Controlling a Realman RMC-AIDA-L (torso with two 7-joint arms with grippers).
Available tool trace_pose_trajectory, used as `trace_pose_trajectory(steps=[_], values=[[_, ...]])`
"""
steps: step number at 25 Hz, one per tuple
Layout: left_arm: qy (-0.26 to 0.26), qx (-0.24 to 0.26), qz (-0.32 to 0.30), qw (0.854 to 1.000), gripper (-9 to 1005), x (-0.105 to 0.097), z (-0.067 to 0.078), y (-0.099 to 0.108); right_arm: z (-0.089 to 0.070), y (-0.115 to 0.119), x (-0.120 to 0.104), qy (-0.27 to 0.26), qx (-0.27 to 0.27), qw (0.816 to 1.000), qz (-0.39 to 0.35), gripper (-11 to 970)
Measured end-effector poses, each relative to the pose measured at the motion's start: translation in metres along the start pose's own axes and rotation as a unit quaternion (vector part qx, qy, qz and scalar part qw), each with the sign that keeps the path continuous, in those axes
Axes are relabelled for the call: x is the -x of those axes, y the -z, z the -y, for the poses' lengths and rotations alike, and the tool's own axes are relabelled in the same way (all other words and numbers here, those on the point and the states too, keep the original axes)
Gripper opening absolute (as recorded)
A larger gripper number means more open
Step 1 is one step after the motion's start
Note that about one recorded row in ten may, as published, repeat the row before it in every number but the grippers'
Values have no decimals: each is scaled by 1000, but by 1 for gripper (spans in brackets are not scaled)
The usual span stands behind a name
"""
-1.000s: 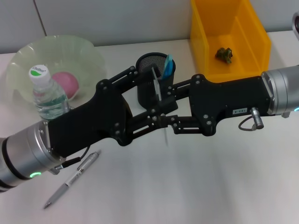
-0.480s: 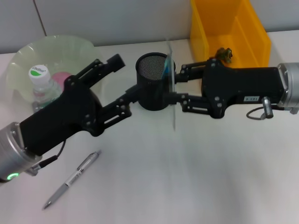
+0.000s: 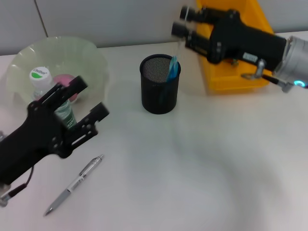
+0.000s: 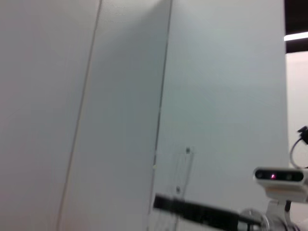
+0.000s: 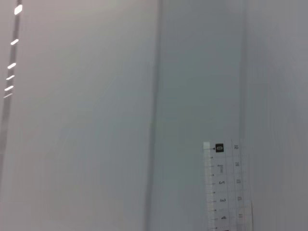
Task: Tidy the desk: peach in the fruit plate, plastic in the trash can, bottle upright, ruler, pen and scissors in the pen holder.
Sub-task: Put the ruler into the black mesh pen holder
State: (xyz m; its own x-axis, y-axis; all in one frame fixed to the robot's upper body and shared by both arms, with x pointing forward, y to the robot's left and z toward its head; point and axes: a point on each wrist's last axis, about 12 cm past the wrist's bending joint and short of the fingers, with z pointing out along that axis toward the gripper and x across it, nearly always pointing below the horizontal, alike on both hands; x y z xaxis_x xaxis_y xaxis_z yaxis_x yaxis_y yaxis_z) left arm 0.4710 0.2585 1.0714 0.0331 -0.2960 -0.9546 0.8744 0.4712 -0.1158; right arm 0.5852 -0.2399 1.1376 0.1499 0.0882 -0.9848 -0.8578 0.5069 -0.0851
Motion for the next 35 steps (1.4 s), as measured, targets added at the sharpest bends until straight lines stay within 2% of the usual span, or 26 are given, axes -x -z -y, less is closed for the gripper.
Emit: trace_pose_trajectory(steps=[8,10,17,21,25,35], values=[[-21,34,-23,999,761,-7,6,30,-1,-31,-20,43,-49,998,8,401],[-20,36,-25,999,761,-7,6,31,-2,-42,-28,53,-63,997,-7,403],[-18,30,-27,999,760,-8,7,29,-5,-51,-35,73,-79,994,-17,408],[-18,30,-27,999,759,-8,6,29,-4,-51,-40,61,-93,993,-28,411],[-17,29,-27,999,759,-8,6,29,-3,-57,-47,19,-105,993,-50,413],[-18,29,-26,999,757,-8,6,28,-8,-60,-58,-11,-111,990,-81,421]])
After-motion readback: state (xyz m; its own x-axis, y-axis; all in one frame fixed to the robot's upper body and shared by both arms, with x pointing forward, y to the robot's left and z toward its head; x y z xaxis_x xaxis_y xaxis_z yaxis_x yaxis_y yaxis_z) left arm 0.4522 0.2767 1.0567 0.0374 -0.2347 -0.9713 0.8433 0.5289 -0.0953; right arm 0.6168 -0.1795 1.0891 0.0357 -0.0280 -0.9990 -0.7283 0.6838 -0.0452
